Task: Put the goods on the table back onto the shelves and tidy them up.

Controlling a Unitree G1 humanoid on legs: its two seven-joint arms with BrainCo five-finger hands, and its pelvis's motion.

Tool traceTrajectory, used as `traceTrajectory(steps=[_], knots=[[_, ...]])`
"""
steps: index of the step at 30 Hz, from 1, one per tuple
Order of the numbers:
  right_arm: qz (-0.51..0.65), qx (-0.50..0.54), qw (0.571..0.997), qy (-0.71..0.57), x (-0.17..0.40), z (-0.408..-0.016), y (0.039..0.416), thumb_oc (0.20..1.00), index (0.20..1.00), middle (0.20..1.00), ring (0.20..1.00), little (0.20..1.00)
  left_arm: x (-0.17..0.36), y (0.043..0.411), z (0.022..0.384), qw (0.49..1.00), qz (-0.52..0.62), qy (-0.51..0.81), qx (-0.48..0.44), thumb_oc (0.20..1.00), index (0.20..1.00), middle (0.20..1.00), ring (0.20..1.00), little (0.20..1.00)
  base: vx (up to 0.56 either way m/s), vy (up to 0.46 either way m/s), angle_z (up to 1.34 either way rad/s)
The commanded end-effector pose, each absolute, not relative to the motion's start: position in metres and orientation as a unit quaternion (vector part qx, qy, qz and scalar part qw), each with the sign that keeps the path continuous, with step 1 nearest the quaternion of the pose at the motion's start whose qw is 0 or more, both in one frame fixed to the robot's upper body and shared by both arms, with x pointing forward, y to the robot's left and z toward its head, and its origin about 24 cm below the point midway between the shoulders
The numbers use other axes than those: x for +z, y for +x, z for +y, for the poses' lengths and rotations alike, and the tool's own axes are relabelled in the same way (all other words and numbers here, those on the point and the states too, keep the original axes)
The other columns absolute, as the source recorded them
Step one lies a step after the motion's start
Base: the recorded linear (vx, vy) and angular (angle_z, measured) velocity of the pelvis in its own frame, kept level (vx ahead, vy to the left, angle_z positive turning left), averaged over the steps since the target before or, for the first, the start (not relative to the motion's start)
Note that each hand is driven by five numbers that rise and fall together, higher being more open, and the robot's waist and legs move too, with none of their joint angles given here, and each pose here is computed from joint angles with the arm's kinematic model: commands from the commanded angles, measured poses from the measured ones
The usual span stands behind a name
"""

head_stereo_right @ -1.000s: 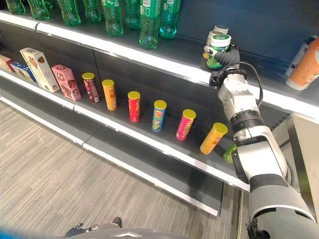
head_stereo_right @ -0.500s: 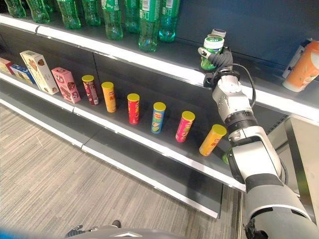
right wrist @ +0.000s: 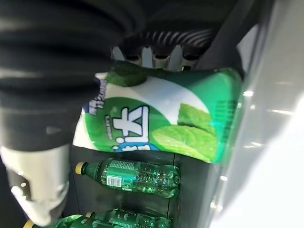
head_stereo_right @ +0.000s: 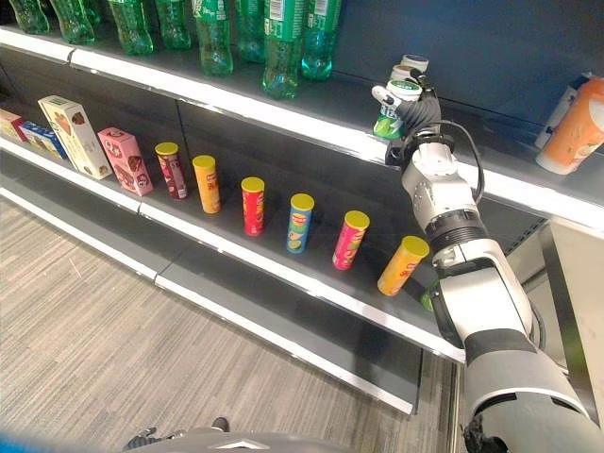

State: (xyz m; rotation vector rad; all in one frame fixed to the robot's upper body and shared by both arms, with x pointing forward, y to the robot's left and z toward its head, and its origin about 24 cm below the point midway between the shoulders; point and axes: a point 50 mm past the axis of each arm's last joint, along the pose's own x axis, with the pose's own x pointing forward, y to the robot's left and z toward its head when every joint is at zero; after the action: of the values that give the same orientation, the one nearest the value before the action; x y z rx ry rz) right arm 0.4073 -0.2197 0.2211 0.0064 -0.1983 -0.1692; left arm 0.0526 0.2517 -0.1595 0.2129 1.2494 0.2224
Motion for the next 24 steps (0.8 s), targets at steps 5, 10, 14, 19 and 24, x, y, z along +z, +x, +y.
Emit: traceTrajectory(steps=[5,10,14,19,24], knots=[[-0.201,-0.077,0.976,-0.03,0.287,-0.21,0.405,1.0,1.0,1.0,1.0,1.0,-0.158,0.066,0.259,0.802,0.576,0.103,0.119,1.0,1.0,1.0,1.0,1.0,0.0,0.0,0.0],[-0.3,-0.077,0.948,-0.074,0.324,-0.214,0.382,1.0,1.0,1.0,1.0,1.0,-0.158,0.062,0.259,0.8,0.578,0.101,0.127,1.0,1.0,1.0,1.0,1.0,0.0,0.0,0.0],[-0.364,-0.083,0.921,-0.111,0.343,-0.216,0.361,1.0,1.0,1.0,1.0,1.0,-0.158,0.061,0.259,0.799,0.578,0.099,0.134,1.0,1.0,1.0,1.0,1.0,0.0,0.003,-0.01],[-0.456,-0.111,0.867,-0.164,0.359,-0.231,0.316,1.0,1.0,1.0,1.0,1.0,-0.158,0.063,0.258,0.8,0.575,0.104,0.139,1.0,1.0,1.0,1.0,1.0,0.0,0.015,-0.1],[-0.493,-0.103,0.849,-0.162,0.341,-0.254,0.272,1.0,1.0,1.0,1.0,1.0,-0.159,0.066,0.25,0.807,0.567,0.104,0.125,1.0,1.0,1.0,1.0,1.0,0.01,0.026,-0.21]])
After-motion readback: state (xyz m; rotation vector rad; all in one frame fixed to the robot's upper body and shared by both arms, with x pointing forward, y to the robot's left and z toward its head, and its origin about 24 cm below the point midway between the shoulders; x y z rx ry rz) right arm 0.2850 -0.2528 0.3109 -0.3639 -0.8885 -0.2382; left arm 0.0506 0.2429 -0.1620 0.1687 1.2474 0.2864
